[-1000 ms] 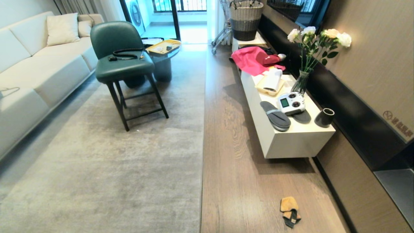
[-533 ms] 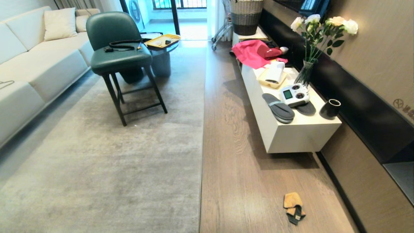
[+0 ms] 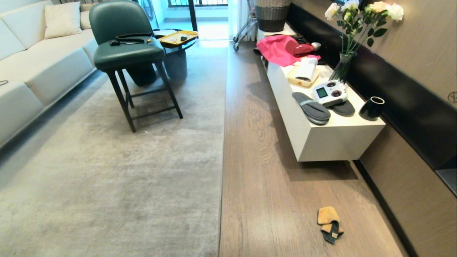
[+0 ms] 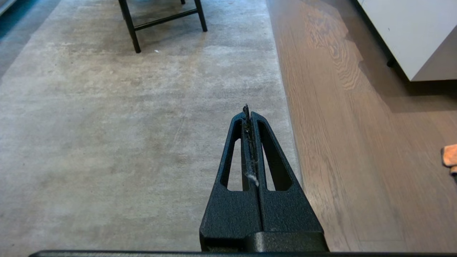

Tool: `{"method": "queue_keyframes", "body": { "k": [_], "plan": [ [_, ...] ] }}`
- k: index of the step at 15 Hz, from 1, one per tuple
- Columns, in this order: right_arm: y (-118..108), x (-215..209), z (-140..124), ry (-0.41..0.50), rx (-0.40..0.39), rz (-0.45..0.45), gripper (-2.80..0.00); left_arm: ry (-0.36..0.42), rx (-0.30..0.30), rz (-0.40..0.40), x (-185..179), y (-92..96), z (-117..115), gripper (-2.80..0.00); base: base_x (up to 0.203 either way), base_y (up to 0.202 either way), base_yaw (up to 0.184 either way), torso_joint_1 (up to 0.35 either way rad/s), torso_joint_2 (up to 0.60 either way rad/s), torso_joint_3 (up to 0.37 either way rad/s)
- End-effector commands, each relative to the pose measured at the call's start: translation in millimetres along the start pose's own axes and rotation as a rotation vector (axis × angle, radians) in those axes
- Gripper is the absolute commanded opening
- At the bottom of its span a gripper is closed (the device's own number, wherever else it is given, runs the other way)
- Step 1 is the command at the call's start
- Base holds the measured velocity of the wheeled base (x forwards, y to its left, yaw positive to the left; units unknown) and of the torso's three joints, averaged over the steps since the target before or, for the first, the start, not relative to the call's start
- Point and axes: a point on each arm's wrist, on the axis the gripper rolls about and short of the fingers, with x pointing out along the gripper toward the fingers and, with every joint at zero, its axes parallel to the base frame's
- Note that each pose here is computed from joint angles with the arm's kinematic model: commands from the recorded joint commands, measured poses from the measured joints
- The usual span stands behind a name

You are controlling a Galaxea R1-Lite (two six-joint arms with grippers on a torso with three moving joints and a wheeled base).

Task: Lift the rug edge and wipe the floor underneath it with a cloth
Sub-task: Pick up the rag

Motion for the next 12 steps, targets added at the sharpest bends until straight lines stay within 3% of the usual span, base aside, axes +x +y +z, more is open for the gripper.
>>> {"method": "queue_keyframes", "body": {
  "k": [1,5,12],
  "plan": [
    [0.0,0.1,0.1,0.001,-0.001,0.001,-2.80,0.000,0.000,0.000,0.0,0.0,0.0,-2.80,0.000,0.000,0.000,0.032,0.42,0.460],
    [0.0,0.1,0.1,0.001,-0.001,0.001,-2.80,0.000,0.000,0.000,0.0,0.0,0.0,-2.80,0.000,0.000,0.000,0.031,0.30,0.381],
    [0.0,0.1,-0.2,0.003,-0.005,0.002,-2.80,0.000,0.000,0.000,0.0,0.0,0.0,-2.80,0.000,0.000,0.000,0.000,0.00,0.000]
  ]
}}
